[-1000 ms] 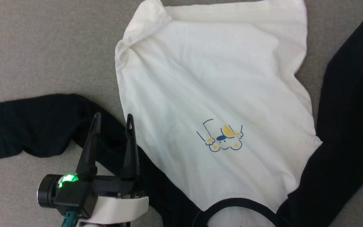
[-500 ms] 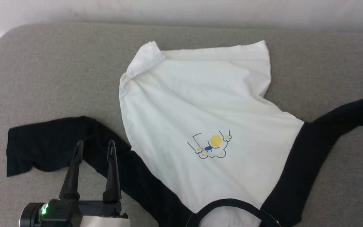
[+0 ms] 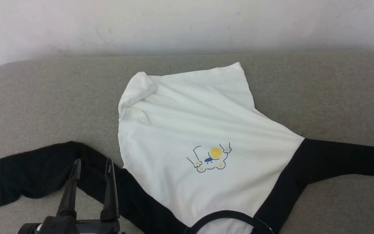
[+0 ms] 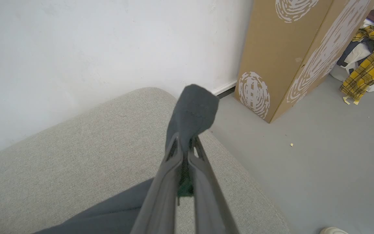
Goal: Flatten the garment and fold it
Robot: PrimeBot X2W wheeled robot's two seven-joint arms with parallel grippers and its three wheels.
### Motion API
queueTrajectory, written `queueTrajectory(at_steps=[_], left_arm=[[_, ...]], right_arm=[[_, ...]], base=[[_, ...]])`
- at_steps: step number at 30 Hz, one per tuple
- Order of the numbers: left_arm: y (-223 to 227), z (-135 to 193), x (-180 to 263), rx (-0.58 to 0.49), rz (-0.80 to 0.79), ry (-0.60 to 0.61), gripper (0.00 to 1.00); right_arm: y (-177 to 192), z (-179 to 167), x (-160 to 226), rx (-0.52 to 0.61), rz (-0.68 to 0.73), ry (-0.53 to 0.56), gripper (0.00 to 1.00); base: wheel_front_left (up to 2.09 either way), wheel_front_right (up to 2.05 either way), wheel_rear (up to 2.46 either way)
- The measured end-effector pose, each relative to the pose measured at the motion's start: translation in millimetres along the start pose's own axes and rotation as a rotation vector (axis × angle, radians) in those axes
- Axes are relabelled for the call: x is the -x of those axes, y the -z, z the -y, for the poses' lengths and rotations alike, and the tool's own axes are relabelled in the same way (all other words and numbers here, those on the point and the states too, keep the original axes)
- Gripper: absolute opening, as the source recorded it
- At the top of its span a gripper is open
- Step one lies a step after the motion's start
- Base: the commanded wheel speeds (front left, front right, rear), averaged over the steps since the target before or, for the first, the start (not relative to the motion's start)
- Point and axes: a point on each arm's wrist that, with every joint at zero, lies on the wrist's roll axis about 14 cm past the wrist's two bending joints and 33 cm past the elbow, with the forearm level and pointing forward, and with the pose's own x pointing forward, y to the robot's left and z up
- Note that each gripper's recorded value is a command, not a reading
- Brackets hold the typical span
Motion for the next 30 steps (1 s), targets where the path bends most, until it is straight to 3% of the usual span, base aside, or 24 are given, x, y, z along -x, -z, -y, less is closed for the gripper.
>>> queueTrajectory(at_steps=[5, 11, 19, 25, 30], left_arm=[[-7, 1, 1, 0.002, 0.020, 0.007, 1.00], [-10, -5, 6, 0.003, 0.024, -0.018, 1.00], [-16, -18, 16, -0.002, 0.037, -0.067, 1.00], [-20, -28, 24, -0.007, 0.046, -0.103, 1.00], [-15, -32, 27, -0.010, 0.025, -0.121, 1.00]], right_arm=[[1, -7, 6, -0.010, 0.014, -0.031, 0.00], [-22, -69, 7, 0.051, 0.085, -0.211, 0.00], [-38, -225, 61, 0.164, 0.127, -0.678, 0.00], [-8, -333, 141, 0.233, 0.074, -1.062, 0.00], [44, -392, 193, 0.318, -0.041, -1.292, 0.00]], base=[[0.00, 0.00, 0.00], [0.00, 0.00, 0.00], [0.00, 0.00, 0.00], [0.00, 0.00, 0.00], [0.00, 0.00, 0.00]])
